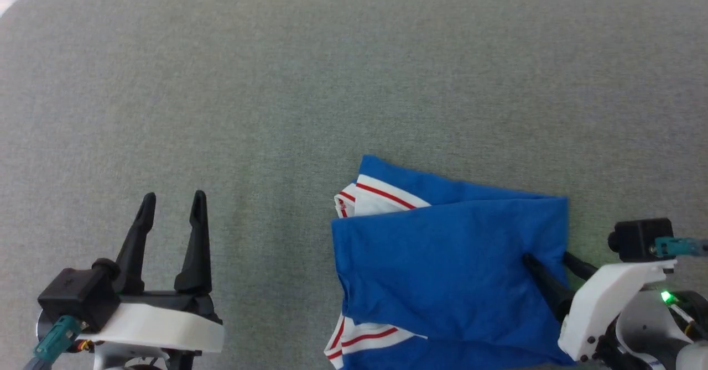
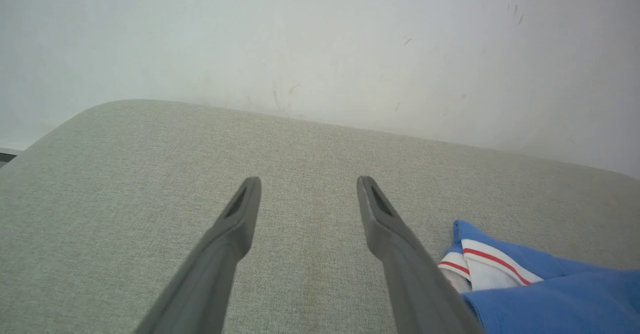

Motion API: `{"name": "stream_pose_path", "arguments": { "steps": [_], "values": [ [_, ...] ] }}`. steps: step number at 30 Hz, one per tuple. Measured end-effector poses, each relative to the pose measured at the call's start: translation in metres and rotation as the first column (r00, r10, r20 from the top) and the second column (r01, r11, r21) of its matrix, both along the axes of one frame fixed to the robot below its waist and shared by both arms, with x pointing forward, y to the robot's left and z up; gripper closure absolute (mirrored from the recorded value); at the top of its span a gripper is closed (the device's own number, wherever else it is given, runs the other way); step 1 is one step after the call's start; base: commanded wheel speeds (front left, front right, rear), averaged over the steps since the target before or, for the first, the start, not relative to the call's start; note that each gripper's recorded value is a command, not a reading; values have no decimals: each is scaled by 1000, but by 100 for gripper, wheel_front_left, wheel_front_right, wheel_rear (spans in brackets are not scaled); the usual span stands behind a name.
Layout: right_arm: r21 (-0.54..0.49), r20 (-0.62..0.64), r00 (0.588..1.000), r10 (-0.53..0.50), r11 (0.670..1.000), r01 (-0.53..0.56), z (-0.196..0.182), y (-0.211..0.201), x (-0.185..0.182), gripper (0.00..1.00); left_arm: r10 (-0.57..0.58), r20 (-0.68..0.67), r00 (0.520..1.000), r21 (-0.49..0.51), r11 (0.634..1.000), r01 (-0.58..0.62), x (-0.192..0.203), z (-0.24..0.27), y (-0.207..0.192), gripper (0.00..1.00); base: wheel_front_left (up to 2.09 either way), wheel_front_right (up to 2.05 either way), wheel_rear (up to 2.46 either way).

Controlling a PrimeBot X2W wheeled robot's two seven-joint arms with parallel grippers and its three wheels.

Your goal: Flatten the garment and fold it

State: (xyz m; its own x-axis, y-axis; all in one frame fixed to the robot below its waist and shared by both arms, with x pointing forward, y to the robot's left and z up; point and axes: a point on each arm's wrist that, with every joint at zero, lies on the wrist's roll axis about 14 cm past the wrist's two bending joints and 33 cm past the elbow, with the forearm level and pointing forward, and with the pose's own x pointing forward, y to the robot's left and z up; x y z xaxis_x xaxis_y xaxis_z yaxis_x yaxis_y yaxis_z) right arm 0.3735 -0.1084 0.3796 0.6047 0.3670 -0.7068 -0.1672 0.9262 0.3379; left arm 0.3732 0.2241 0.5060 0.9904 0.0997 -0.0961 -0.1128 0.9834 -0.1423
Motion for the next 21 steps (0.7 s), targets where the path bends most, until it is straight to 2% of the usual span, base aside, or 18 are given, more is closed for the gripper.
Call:
{"name": "stream_pose_path", "arguments": {
  "steps": [1, 2, 3, 9, 15, 18, 21],
  "values": [
    [2, -6, 1000, 9, 1000, -9, -1, 3, 1, 62, 3, -4, 1000, 0, 1000, -3, 0, -1, 1, 0, 0, 0, 0],
    [4, -4, 1000, 12, 1000, -12, -1, 4, 3, 91, 5, -9, 1000, 1, 1000, -5, -1, -3, 1, 0, 0, 0, 0],
    [5, -2, 1000, 14, 1000, -14, -1, 5, 4, 100, 7, -15, 1000, 1, 1000, -7, -2, -4, 1, 0, 0, 0, 0],
    [-16, 22, 1000, 18, 1000, -18, 7, 4, 7, 100, 5, -12, 1000, -3, 1000, -5, -4, -4, -1, 0, 0, 0, 0],
    [-82, 148, 989, 10, 997, 2, 42, -10, 26, 100, -34, 23, 999, -10, 999, 34, -3, 7, -10, 0, 0, 0, 0],
    [-170, 204, 979, 22, 985, 14, 61, -34, 36, 100, -67, 41, 997, -12, 998, 68, 0, 13, -19, 0, 0, 0, 0],
    [-281, 241, 970, 28, 959, 42, 80, -69, 44, 100, -109, 54, 993, -16, 994, 110, 6, 18, -30, 0, 0, 0, 0]
  ]
}}
